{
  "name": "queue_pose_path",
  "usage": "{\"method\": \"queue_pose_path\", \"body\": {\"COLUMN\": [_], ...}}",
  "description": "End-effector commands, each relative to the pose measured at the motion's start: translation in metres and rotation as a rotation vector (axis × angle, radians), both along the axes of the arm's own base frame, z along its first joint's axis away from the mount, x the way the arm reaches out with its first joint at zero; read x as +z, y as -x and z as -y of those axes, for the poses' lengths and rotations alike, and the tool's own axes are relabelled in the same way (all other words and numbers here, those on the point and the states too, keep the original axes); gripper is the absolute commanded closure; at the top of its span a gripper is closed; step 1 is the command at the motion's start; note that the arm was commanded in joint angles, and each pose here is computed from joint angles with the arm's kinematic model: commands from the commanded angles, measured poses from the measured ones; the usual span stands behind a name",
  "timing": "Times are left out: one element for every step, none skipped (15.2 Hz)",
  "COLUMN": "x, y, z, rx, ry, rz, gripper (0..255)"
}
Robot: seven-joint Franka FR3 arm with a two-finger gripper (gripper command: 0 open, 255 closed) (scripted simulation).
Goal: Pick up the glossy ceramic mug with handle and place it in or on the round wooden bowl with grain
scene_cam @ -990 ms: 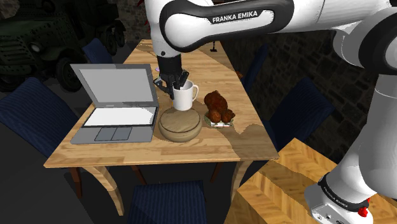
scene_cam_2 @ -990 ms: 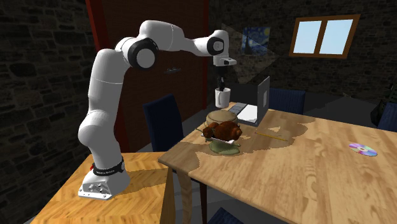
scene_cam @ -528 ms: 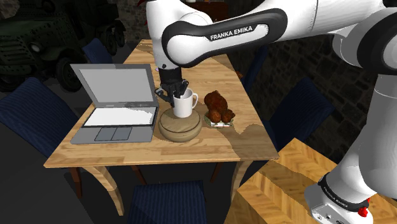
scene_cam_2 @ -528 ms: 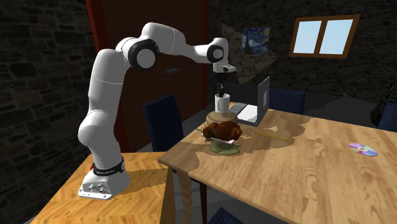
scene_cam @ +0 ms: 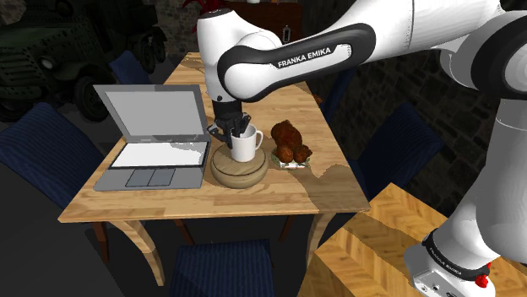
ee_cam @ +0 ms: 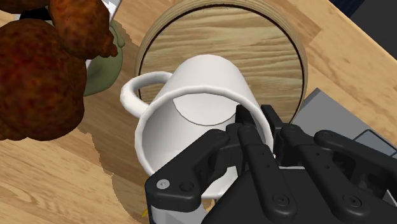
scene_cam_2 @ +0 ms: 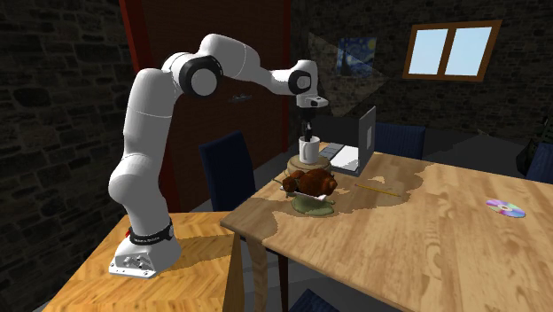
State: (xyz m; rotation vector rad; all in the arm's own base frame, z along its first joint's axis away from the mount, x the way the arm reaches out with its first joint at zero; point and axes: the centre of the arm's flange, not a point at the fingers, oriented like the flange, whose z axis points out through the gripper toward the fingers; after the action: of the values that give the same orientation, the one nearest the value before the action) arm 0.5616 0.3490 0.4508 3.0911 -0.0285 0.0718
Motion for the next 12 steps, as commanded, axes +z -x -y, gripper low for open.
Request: {"method": "queue_pose_path", "body": {"x": [0.000, 0.000, 0.000, 0.000, 0.000, 0.000, 0.000, 0.000, 0.000, 0.000, 0.013, 0.026], "y": [0.000, 0.000, 0.000, 0.000, 0.000, 0.000, 0.000, 0.000, 0.000, 0.000, 0.001, 0.001], "z": [0.000, 0.000, 0.000, 0.000, 0.000, 0.000, 0.000, 0.000, 0.000, 0.000, -0.001, -0.001], "rx": [0.000, 0.000, 0.000, 0.000, 0.000, 0.000, 0.000, 0.000, 0.000, 0.000, 0.000, 0.000], "ry": [0.000, 0.000, 0.000, 0.000, 0.000, 0.000, 0.000, 0.000, 0.000, 0.000, 0.000, 0.000], "rz": [0.000, 0.000, 0.000, 0.000, 0.000, 0.000, 0.000, 0.000, 0.000, 0.000, 0.000, 0.000], "gripper": [255, 255, 255, 255, 0, 0, 0, 0, 0, 0, 0, 0]}}
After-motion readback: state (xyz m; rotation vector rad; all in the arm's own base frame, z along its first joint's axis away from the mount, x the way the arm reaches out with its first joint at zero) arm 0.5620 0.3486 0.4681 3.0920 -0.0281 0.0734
